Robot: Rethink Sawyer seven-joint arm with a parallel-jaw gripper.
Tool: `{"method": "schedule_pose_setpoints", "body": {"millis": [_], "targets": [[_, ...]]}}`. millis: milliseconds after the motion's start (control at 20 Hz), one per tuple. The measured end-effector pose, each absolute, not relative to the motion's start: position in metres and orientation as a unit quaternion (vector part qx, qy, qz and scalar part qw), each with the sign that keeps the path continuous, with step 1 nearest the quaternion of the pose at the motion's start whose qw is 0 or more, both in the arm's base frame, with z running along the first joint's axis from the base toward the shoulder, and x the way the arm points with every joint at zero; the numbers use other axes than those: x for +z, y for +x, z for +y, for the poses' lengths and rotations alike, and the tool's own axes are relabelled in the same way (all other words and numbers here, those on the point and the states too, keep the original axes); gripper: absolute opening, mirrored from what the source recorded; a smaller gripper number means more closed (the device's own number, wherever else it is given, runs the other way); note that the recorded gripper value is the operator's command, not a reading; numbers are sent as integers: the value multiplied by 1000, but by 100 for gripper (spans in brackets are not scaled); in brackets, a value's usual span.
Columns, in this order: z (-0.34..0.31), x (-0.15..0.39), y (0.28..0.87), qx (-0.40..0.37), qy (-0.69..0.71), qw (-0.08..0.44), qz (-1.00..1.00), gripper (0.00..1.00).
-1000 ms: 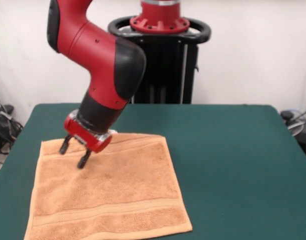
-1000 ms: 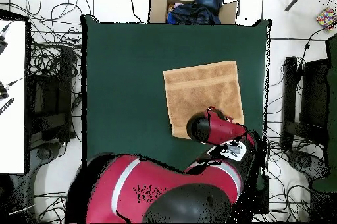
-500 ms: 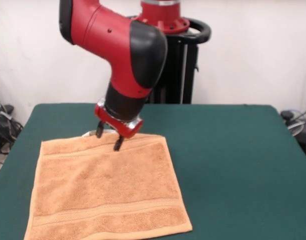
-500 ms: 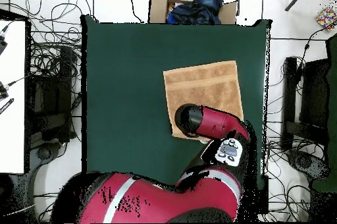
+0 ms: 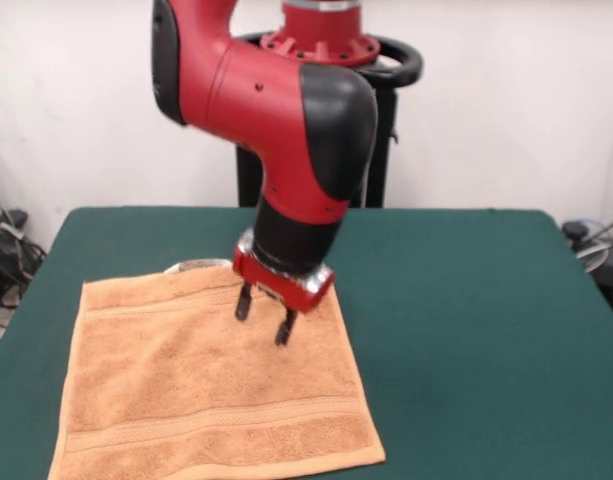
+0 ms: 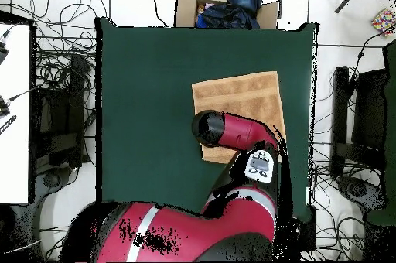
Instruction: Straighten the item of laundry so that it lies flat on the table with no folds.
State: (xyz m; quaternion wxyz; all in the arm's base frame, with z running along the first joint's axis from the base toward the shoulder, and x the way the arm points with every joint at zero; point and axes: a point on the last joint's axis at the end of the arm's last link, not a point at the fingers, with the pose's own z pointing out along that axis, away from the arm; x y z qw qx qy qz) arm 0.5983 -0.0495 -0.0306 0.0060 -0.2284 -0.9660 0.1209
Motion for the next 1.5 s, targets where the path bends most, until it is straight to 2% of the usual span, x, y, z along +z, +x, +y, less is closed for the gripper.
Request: {"method": "schedule_pose_setpoints", "body": {"millis": [250,900,1050,1350,1450,1500], "targets": [[-38,-57,630,103,-214,-38,-971,100],[-47,-58,653,98,-196,-60,-974,100],[-47,-60,664,108,-168,-101,-975,100],[-52,-70,698,108,-135,-225,-959,100],[-53,-70,702,104,-144,-217,-960,100],[-54,-66,704,98,-159,-193,-963,100]]}}
